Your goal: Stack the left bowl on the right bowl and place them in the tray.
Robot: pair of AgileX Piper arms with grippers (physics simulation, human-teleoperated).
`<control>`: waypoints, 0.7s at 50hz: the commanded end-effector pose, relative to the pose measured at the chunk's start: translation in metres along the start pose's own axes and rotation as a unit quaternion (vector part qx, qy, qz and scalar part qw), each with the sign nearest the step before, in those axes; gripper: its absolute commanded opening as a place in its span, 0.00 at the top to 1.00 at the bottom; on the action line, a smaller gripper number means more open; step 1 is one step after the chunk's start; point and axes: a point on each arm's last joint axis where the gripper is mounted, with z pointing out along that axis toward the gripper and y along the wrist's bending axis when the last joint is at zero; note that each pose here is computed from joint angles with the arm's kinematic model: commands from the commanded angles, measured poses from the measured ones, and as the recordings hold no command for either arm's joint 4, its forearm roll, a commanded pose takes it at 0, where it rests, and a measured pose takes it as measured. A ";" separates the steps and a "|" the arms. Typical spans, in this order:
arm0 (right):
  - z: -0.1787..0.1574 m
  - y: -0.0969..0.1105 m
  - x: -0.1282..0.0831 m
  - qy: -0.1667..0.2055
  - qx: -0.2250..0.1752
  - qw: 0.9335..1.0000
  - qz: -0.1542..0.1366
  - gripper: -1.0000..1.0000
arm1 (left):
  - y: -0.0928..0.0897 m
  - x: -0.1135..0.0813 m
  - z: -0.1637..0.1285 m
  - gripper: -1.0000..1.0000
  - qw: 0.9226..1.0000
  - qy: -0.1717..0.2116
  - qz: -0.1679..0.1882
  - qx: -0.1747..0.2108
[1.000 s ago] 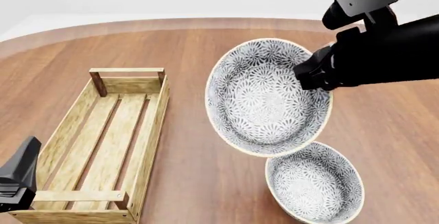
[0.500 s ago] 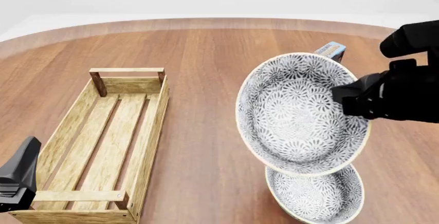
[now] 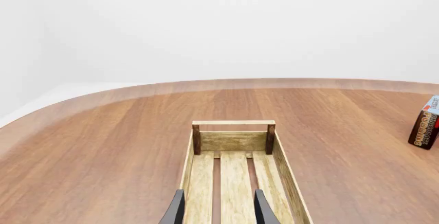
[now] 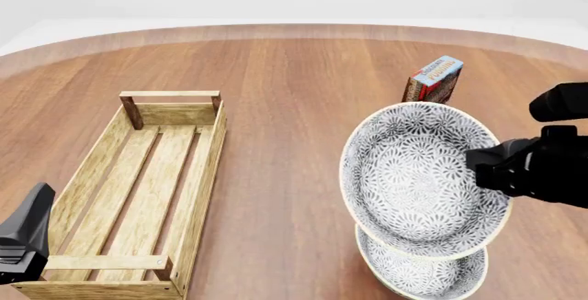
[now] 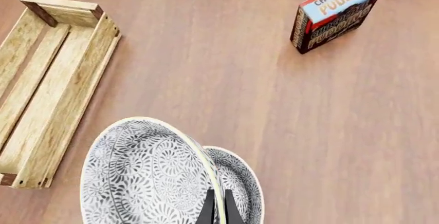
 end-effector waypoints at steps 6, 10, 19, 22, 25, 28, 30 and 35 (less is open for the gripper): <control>0.007 -0.008 0.017 0.003 0.015 1.000 0.026 1.00 | 0.000 0.000 0.000 0.00 1.000 0.000 0.000 0.000; 0.008 -0.010 0.021 0.003 0.020 0.999 0.032 1.00 | 0.000 0.000 0.000 0.00 1.000 0.000 0.000 0.000; 0.014 -0.015 0.034 0.003 0.027 0.999 0.043 1.00 | 0.000 0.000 0.000 0.00 1.000 0.000 0.000 0.000; 0.014 -0.015 0.037 0.004 0.028 0.999 0.045 1.00 | 0.000 0.000 0.000 0.00 1.000 0.000 0.000 0.000; 0.018 -0.017 0.040 0.007 0.031 0.998 0.047 1.00 | 0.000 0.000 0.000 0.00 1.000 0.000 0.000 0.000; 0.022 -0.018 0.045 0.010 0.034 0.998 0.049 1.00 | 0.000 0.000 0.000 0.00 1.000 0.000 0.000 0.000; 0.025 -0.019 0.048 0.012 0.034 0.998 0.051 1.00 | 0.000 0.000 0.000 0.00 1.000 0.000 0.000 0.000; 0.031 -0.019 0.055 0.016 0.032 0.998 0.052 1.00 | 0.000 0.000 0.000 0.00 1.000 0.000 0.000 0.000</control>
